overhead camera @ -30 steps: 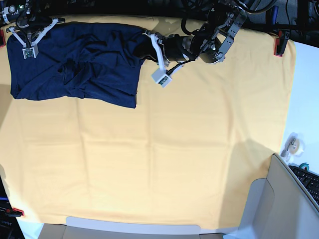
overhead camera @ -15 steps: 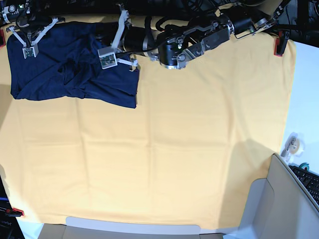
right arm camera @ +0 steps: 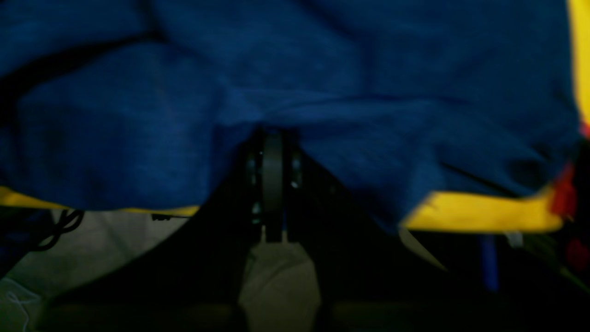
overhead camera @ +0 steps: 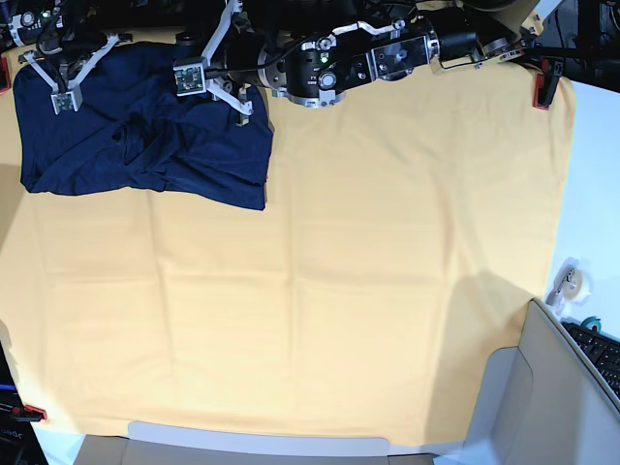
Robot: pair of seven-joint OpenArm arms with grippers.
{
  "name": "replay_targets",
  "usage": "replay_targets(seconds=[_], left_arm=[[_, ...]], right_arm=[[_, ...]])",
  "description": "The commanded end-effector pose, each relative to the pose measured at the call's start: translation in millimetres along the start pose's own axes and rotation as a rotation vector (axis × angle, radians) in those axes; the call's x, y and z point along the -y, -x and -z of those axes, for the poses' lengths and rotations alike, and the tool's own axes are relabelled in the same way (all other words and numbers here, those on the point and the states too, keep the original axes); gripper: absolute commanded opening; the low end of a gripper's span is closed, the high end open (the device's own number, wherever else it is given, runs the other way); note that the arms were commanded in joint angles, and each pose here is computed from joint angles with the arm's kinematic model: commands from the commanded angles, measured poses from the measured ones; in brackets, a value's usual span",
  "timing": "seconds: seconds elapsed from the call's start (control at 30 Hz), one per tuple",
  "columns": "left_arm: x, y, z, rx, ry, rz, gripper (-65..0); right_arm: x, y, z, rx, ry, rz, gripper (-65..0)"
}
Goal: Fold the T-shirt properly
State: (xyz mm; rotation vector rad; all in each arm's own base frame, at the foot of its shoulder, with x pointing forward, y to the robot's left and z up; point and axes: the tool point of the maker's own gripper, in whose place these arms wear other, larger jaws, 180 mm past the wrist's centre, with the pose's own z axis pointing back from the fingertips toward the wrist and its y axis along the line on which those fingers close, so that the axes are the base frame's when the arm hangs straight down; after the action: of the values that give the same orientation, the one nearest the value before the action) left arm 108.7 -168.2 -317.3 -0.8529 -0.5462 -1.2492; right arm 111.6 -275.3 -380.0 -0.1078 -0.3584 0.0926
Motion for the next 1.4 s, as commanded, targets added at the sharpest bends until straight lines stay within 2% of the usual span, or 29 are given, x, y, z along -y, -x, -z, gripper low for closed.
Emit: replay_targets(seconds=[0.0, 0.1, 0.23, 0.3, 0.37, 0.5, 0.6, 0.67, 0.8, 1.0, 1.37], left_arm=[[-7, 4, -7, -0.008, -0.023, 0.0, -44.4], [-26, 13, -17, -0.015, -0.079, -0.055, -46.7], [-56, 23, -34, 0.025, -0.176, -0.194, -65.0], [-72, 32, -46, 0.055, -0.236, -0.286, -65.0], [-82, 36, -54, 0.077, -0.275, -0.331, -64.8], [-94, 36, -63, 0.101, -0.316, -0.359, -65.0], [-103, 35, -70, 0.117, -0.342, -0.371, -65.0], [-106, 34, -71, 0.121, -0.354, -0.379, -65.0], [-115, 38, -74, 0.123, -0.411, -0.475, -65.0], [-120, 20, -71, 0.161, -0.407, -0.463, -65.0], [-119, 15, -28, 0.092, -0.336, -0.458, -65.0]], right_arm=[[0, -6, -3, 0.021, -0.002, -0.028, -65.0], [-9, -12, 0, 0.032, -0.023, -0.042, -65.0], [-10, -15, 0, 0.039, -0.027, -0.044, -65.0], [-10, -16, -1, 0.042, -0.026, -0.046, -65.0], [-9, -15, -1, 0.04, -0.022, -0.044, -65.0], [-5, -17, -5, 0.046, -0.011, -0.059, -65.0], [13, -17, -12, 0.046, 0.03, -0.069, -65.0], [22, -22, -16, 0.069, 0.037, -0.049, -65.0], [48, -39, -36, 0.159, 0.038, 0.017, -65.0], [79, -65, -65, 0.326, 0.054, 0.148, -65.0], [80, -73, -67, 0.357, 0.05, 0.159, -65.0]])
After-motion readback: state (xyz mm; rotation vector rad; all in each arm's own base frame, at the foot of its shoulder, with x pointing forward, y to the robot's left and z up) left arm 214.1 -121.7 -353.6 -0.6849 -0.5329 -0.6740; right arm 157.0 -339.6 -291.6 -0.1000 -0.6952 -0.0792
